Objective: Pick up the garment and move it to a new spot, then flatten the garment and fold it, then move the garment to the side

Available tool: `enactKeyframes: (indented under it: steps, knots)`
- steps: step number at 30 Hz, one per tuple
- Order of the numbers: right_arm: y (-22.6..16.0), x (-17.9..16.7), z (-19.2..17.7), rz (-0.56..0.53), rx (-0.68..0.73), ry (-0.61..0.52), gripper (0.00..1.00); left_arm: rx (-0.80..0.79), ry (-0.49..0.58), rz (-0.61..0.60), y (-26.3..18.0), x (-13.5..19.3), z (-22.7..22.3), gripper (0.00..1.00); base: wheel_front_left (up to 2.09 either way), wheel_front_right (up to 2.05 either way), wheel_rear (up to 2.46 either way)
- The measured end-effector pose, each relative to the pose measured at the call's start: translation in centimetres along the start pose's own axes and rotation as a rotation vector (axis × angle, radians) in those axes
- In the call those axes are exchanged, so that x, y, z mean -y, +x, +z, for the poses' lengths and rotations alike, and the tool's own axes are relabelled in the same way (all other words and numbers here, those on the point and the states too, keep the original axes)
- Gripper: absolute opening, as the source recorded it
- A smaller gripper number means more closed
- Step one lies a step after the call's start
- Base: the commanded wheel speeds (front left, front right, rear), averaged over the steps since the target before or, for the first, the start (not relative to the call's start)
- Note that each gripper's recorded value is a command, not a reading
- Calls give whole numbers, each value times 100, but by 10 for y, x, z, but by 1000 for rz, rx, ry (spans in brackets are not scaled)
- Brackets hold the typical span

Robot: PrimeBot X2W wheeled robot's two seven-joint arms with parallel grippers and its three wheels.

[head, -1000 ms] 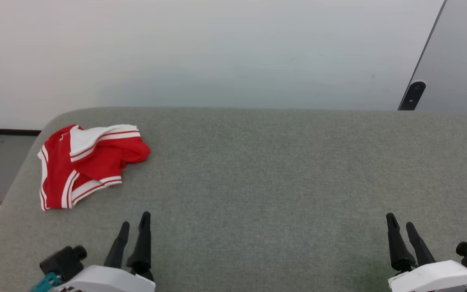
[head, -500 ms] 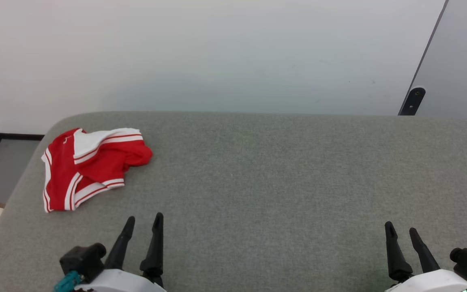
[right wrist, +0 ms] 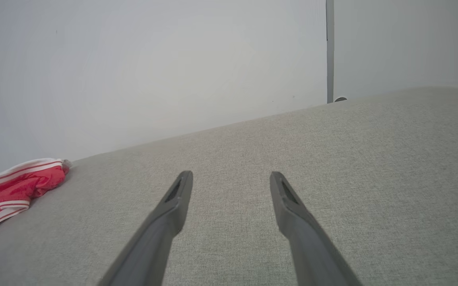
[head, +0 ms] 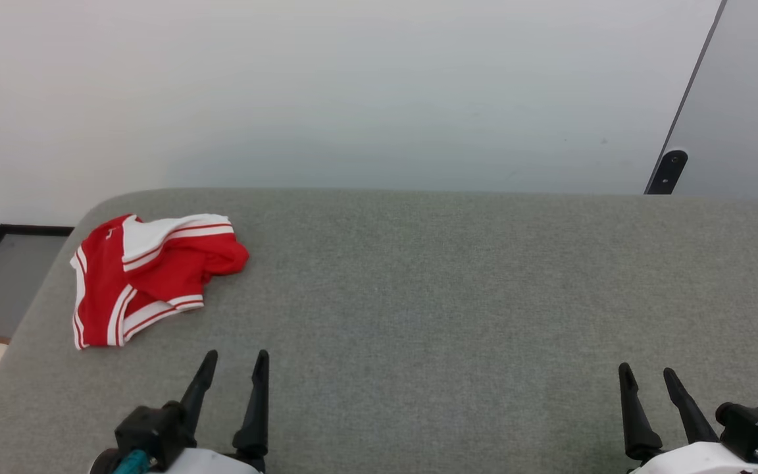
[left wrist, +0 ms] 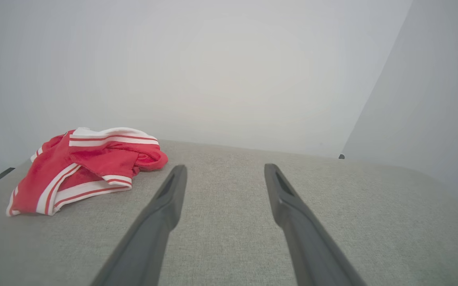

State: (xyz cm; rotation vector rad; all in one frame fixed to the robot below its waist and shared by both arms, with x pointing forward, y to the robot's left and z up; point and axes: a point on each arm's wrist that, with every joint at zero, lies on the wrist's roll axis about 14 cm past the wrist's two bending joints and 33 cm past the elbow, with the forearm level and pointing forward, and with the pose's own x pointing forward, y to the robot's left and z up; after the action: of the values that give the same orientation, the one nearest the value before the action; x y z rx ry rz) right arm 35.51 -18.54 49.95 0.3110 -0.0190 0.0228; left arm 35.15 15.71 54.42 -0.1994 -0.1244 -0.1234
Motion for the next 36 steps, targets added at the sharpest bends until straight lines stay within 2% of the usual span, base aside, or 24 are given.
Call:
enactKeyframes:
  steps: [9, 16, 23, 29, 33, 36]
  knots:
    - [-2, -13, -3, 49, -4, -94, 100, 34, 87, -9, -7, -1, 8, 100, 0, 0, 0]
    - [1, -41, -11, 142, -20, -153, 100, 67, 144, 32, -22, -18, 18, 100, 0, 0, 0]
    - [4, -85, -22, 285, -37, -189, 100, 94, 211, 137, -49, -52, 29, 100, 0, 0, 0]
    - [4, -141, -30, 460, -37, -225, 100, 121, 265, 275, -83, -90, 40, 100, 0, 0, 0]
    - [8, -178, -30, 574, -19, -265, 100, 137, 256, 349, -102, -102, 43, 100, 0, 0, 0]
    - [8, -195, -38, 632, -29, -296, 100, 136, 273, 358, -111, -106, 43, 100, 0, 0, 0]
